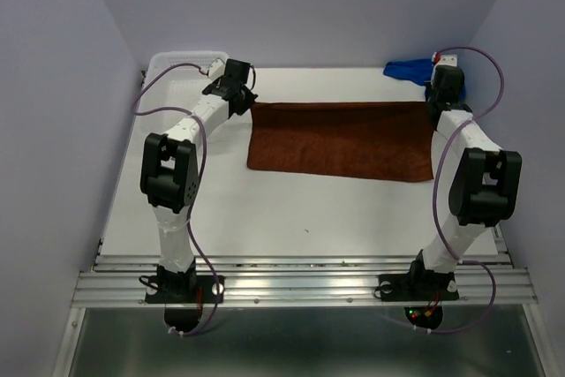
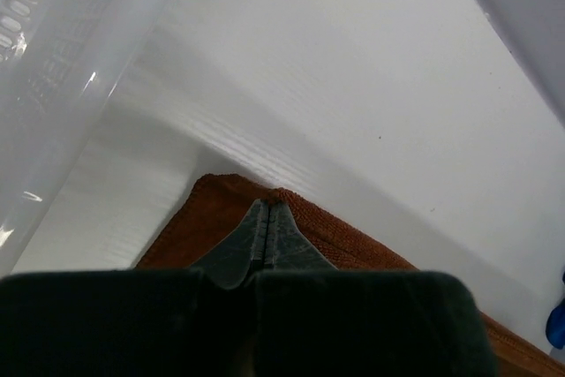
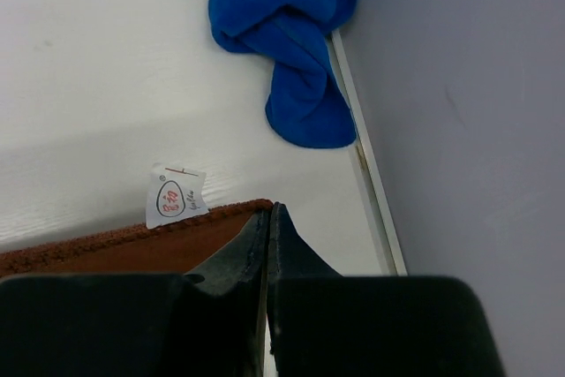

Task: Roll the towels
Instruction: Flatten the towel, then fold the towel

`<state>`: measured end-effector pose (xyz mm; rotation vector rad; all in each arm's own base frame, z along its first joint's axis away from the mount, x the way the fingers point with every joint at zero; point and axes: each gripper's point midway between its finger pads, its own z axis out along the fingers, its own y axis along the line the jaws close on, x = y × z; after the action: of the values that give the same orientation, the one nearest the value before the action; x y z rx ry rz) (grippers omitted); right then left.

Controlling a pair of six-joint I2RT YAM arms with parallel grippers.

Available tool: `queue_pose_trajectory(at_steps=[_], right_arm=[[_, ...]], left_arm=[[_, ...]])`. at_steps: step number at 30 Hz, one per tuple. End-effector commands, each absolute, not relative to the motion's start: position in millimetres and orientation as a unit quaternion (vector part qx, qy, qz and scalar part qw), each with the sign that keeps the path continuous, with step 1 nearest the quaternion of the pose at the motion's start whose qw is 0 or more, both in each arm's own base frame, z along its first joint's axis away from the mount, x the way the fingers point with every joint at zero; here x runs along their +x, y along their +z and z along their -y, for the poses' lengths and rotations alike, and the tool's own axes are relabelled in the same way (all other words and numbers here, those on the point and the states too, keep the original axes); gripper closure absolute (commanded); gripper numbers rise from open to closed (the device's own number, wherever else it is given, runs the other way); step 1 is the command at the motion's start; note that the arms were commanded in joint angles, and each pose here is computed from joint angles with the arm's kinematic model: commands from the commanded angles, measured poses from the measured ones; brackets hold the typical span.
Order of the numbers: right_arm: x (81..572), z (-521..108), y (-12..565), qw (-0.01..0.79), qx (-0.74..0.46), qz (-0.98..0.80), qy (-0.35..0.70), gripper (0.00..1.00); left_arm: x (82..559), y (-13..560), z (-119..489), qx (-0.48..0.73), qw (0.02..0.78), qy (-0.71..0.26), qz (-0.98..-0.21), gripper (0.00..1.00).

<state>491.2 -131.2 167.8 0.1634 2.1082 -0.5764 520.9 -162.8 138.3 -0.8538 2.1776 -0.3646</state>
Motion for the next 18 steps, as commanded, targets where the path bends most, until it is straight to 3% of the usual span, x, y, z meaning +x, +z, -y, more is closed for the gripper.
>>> queue_pose_trajectory(at_steps=[1, 18], right_arm=[[516, 140, 207, 0.510, 0.034, -0.827, -0.236, 0.99], [487, 137, 176, 0.483, -0.026, -0.849, -0.211, 0.99]], left_arm=[[534, 152, 150, -0.342, 0.398, -0.119, -0.843, 1.00], [511, 128, 147, -0.341, 0.370, -0.108, -0.857, 1.00]])
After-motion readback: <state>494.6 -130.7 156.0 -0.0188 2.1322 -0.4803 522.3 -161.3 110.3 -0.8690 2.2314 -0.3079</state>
